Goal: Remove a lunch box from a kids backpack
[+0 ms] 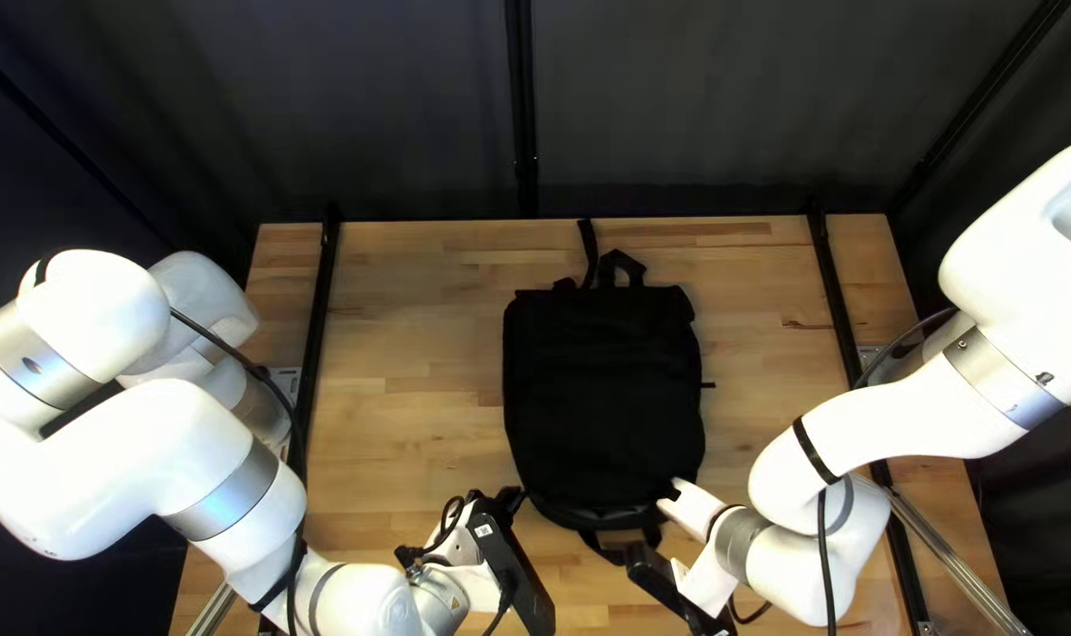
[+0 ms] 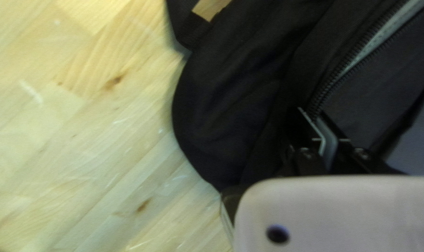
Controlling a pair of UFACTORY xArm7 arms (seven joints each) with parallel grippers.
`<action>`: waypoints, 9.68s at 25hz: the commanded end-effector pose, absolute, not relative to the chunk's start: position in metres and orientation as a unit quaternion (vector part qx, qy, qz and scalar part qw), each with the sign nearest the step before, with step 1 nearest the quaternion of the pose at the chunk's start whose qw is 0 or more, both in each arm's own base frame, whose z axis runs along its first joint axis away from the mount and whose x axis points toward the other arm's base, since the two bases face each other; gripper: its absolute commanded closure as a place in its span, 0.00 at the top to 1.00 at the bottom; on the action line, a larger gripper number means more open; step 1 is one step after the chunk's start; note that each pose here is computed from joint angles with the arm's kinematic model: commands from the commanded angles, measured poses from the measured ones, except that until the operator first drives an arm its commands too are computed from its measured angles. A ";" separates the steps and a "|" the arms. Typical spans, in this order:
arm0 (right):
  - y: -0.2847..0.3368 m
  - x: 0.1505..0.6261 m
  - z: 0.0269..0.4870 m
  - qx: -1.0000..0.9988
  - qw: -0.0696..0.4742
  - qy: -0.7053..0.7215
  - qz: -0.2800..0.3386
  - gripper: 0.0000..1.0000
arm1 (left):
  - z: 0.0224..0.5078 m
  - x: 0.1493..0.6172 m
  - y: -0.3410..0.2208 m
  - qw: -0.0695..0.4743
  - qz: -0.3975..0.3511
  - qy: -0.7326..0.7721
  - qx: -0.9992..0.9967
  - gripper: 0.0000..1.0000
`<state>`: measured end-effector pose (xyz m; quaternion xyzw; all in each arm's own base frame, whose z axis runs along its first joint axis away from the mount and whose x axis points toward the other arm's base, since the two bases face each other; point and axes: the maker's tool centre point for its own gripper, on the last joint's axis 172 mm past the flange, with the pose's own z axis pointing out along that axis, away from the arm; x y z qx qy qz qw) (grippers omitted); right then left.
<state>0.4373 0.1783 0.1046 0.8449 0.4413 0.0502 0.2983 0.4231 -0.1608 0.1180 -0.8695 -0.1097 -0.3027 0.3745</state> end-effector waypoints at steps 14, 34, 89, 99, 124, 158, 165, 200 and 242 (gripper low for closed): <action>0.180 0.391 0.100 0.856 0.250 0.450 0.048 0.00 | 0.107 0.447 -0.105 0.353 -0.285 -0.138 -0.880 0.00; 0.183 0.388 0.104 0.860 0.232 0.454 0.036 0.00 | 0.100 0.472 -0.020 0.340 -0.284 -0.162 -0.882 0.00; 0.161 0.396 0.135 0.846 0.247 0.472 0.022 1.00 | 0.163 0.362 -0.217 0.191 -0.190 -0.220 -0.938 1.00; 0.149 0.390 0.125 0.857 0.245 0.454 0.014 0.08 | 0.163 0.362 -0.217 0.191 -0.190 -0.220 -0.938 1.00; 0.148 0.359 0.115 0.870 0.233 0.435 -0.004 1.00 | 0.163 0.362 -0.217 0.191 -0.190 -0.220 -0.938 1.00; 0.087 0.361 0.135 0.868 0.248 0.430 -0.011 0.00 | 0.163 0.362 -0.217 0.191 -0.190 -0.220 -0.938 1.00; 0.083 0.371 0.137 0.877 0.227 0.423 -0.003 0.07 | 0.163 0.362 -0.217 0.191 -0.190 -0.220 -0.938 1.00; 0.021 0.399 0.151 0.890 0.238 0.389 0.014 0.00 | 0.163 0.362 -0.217 0.191 -0.190 -0.220 -0.938 1.00; -0.079 0.376 0.154 0.963 0.238 0.069 0.105 0.00 | 0.163 0.362 -0.217 0.191 -0.190 -0.220 -0.938 1.00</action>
